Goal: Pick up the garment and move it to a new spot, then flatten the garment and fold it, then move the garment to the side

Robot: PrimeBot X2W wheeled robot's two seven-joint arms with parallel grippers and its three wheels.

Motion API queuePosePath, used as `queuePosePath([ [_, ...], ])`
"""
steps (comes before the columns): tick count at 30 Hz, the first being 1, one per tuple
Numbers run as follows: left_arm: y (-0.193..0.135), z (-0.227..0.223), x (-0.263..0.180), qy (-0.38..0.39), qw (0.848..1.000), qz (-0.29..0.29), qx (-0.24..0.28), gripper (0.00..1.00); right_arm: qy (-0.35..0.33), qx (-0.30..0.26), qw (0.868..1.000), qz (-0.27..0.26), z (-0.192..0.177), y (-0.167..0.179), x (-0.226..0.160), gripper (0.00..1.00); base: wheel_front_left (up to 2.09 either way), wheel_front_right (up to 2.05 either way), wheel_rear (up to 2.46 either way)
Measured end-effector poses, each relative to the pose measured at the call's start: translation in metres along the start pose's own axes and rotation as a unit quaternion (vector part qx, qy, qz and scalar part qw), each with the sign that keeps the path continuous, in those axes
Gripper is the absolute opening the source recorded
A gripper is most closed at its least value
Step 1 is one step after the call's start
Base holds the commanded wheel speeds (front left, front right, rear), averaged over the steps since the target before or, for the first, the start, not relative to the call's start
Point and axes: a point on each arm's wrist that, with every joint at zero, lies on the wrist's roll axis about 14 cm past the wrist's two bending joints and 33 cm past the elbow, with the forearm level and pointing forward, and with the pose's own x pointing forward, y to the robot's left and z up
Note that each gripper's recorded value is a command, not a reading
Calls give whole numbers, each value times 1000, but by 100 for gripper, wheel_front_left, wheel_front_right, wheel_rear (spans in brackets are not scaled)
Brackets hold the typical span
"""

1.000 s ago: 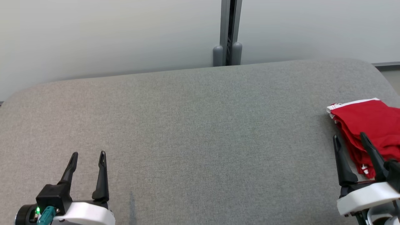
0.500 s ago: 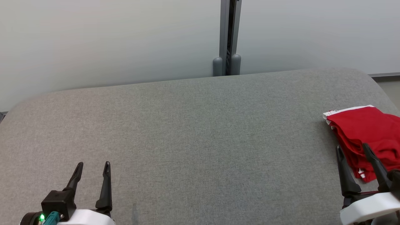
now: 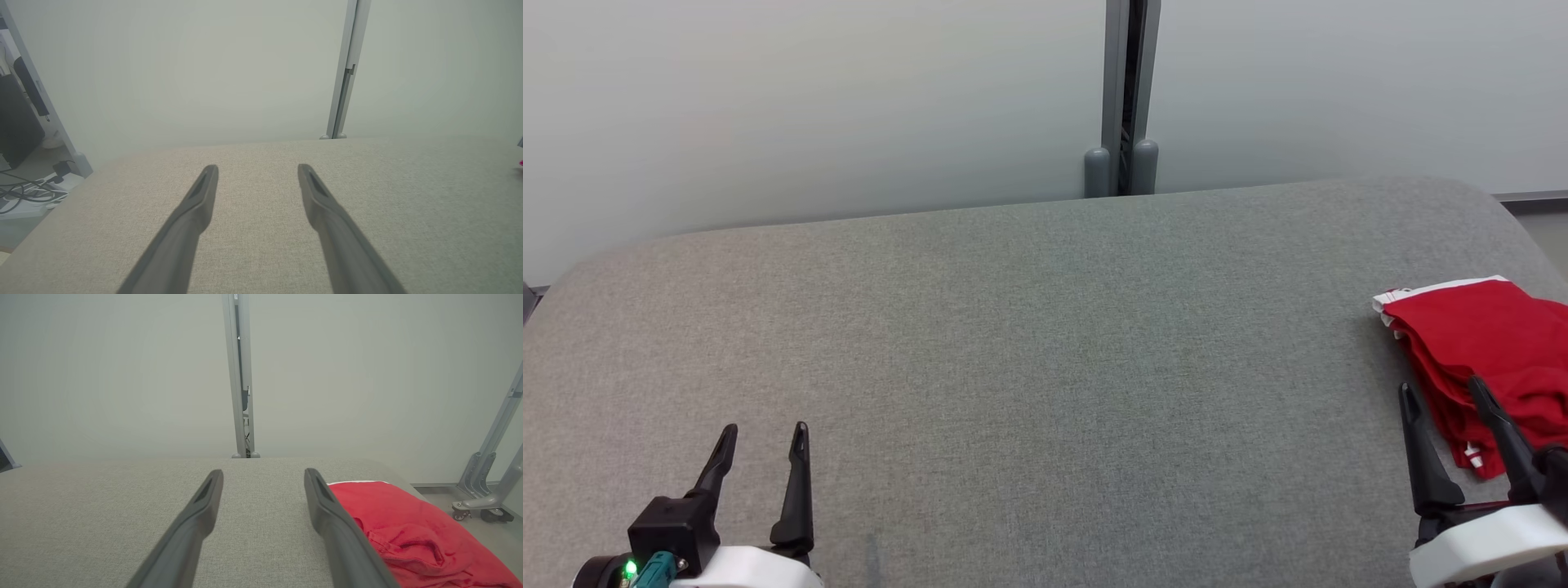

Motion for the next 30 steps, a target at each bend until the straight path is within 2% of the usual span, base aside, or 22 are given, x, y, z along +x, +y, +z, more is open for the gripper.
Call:
queuePosePath([
  [16, 7, -3, -2, 2, 1000, 7, 3, 100, 3, 5, 1000, 5, -2, 5, 3, 100, 0, 0, 0],
  [17, 7, -5, -2, 5, 1000, 7, 4, 0, 5, 6, 1000, 4, -4, 5, 3, 0, 0, 0, 0],
  [22, 0, -28, -11, 40, 999, 8, -13, 0, 39, 24, 999, -2, -26, 6, -4, 0, 0, 0, 0],
  [30, -11, -31, -12, 47, 995, -4, -89, 0, 63, 102, 992, -31, -36, -11, -8, 0, 0, 0, 0],
])
